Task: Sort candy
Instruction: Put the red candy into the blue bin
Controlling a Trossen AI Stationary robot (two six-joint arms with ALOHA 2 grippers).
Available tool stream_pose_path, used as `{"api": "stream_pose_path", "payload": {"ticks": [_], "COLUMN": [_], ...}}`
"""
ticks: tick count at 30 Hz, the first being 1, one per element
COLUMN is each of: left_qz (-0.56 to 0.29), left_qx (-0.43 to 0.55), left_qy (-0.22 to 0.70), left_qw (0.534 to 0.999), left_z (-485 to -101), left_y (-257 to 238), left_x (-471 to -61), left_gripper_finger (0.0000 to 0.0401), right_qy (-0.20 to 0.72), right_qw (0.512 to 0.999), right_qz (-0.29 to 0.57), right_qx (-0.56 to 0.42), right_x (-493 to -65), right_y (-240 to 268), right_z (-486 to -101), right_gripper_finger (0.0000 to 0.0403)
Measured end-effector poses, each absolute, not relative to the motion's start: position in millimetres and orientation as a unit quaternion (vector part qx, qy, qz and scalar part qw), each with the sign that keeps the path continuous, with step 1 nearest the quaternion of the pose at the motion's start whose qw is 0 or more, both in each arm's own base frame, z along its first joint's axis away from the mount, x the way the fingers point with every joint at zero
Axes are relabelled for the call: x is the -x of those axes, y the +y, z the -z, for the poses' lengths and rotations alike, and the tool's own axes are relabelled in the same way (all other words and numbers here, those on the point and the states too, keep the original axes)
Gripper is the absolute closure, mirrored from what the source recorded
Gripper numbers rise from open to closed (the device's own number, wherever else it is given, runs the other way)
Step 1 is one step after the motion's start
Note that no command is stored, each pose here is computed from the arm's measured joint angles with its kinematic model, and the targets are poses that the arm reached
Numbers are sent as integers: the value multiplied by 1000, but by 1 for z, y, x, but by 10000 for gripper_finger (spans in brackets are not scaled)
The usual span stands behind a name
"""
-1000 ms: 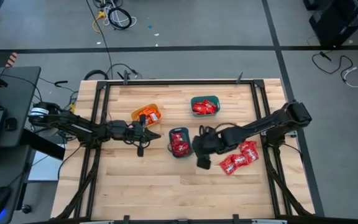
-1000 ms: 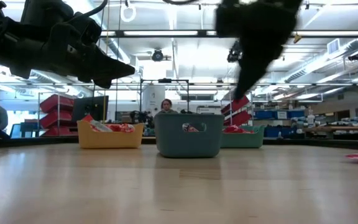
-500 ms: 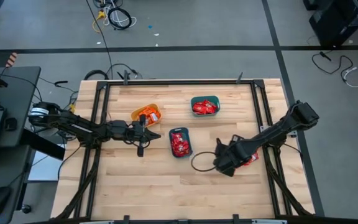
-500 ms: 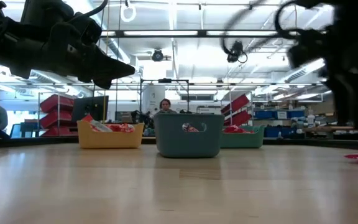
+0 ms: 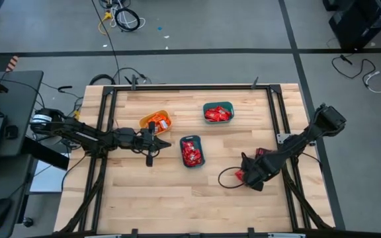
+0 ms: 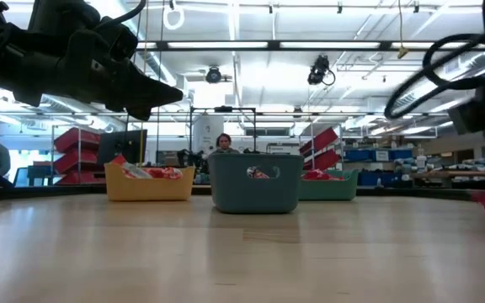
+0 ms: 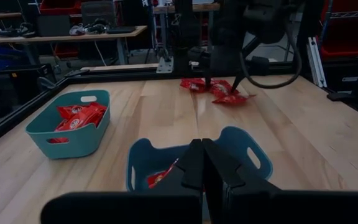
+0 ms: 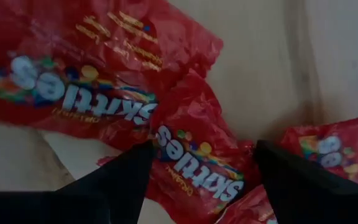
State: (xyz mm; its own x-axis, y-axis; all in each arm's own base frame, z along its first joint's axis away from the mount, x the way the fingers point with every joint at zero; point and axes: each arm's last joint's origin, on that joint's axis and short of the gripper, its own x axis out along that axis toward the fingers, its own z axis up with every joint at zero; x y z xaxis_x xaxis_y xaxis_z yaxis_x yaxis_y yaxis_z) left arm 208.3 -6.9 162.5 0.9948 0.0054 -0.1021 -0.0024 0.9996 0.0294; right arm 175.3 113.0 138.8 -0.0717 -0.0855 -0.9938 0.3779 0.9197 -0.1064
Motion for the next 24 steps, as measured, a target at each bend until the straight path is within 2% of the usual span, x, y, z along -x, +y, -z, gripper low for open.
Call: {"api": "stream_pose_path", "payload": {"ticks": [3,6,13,15,20,24], "left_qz": [-2,-2,-2,-2,-2,-2], "left_qx": [-15,-15,-15,-15,-15,-15], "left_qy": [51,51,50,50,50,50], "left_qw": [999,999,999,999,999,999], "left_z": [-163,-163,-163,-163,-163,-163], "left_y": [-7,-7,-7,-7,-7,-7], "left_x": [-208,-208,-208,-208,-208,-208], "left_gripper_finger": [398,398,398,398,398,398], "right_qy": [716,714,693,681,629,555], "right_qw": [669,671,697,709,751,809], "right_qz": [165,162,137,142,162,167], "right_qx": [-112,-116,-121,-119,-115,-95], "right_x": [-171,-170,-181,-186,-210,-242], "right_y": [112,112,115,114,106,93], "right_z": [-131,-132,-150,-155,-174,-193], "right_gripper_finger": [146,186,355,387,373,385]}}
